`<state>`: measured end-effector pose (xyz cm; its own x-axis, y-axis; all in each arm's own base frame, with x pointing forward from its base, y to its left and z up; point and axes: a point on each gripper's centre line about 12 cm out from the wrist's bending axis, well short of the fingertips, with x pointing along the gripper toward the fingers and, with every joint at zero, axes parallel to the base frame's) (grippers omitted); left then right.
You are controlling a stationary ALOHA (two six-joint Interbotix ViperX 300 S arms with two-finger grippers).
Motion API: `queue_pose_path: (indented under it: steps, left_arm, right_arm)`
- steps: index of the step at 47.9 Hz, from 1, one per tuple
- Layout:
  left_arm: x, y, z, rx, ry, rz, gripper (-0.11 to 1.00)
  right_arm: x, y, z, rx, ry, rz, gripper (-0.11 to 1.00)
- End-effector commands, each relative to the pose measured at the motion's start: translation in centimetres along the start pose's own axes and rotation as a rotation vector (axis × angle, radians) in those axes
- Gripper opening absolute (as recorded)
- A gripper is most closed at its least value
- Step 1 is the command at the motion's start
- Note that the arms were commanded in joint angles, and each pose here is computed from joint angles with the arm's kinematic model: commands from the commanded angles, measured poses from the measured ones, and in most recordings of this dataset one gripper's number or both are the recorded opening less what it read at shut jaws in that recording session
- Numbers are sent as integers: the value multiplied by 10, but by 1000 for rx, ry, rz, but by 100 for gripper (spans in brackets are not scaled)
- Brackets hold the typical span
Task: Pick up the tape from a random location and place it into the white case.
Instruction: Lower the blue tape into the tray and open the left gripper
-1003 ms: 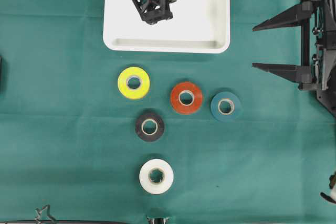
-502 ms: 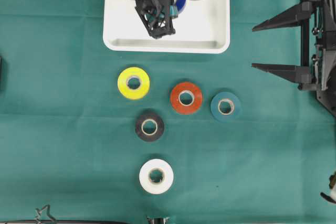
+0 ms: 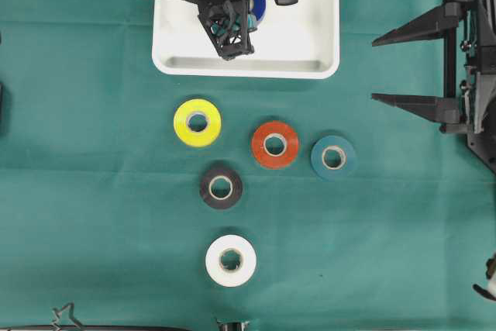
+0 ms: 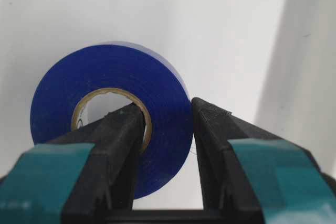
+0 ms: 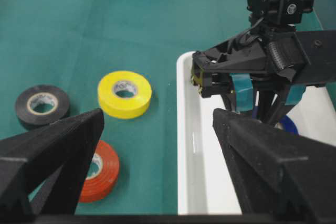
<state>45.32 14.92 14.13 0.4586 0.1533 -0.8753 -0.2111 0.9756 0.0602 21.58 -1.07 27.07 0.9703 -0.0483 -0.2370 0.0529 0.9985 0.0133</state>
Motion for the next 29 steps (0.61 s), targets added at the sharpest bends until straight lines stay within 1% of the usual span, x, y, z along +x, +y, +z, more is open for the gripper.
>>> queue_pose_path:
  steps: [1, 3, 5, 11, 15, 17, 19, 24, 29]
  left_arm:
    - [-14, 2, 11, -1, -43, 5, 26]
    - [-14, 2, 11, -1, -43, 5, 26]
    - [-13, 1, 10, 0, -41, 4, 30]
    - [-14, 1, 10, 5, -41, 4, 70]
    - [-14, 2, 10, 3, -41, 5, 91]
    - [-14, 1, 10, 5, -41, 4, 97]
    - [-14, 1, 9, 5, -40, 4, 100]
    - [-17, 1, 11, 3, -44, 5, 99]
    - [-34, 0, 16, 9, -48, 3, 99]
  right_arm:
    - [1, 0, 10, -3, -21, -1, 92]
    - [1, 0, 9, -3, -20, -1, 92]
    - [1, 0, 10, -4, -21, -1, 92]
    - [1, 0, 10, -4, -21, -1, 92]
    - [1, 0, 10, -3, -21, -1, 92]
    - [1, 0, 10, -3, -21, -1, 92]
    - [1, 0, 10, -3, -21, -1, 92]
    - [1, 0, 10, -3, -21, 0, 92]
    - [1, 0, 11, -3, -23, -1, 92]
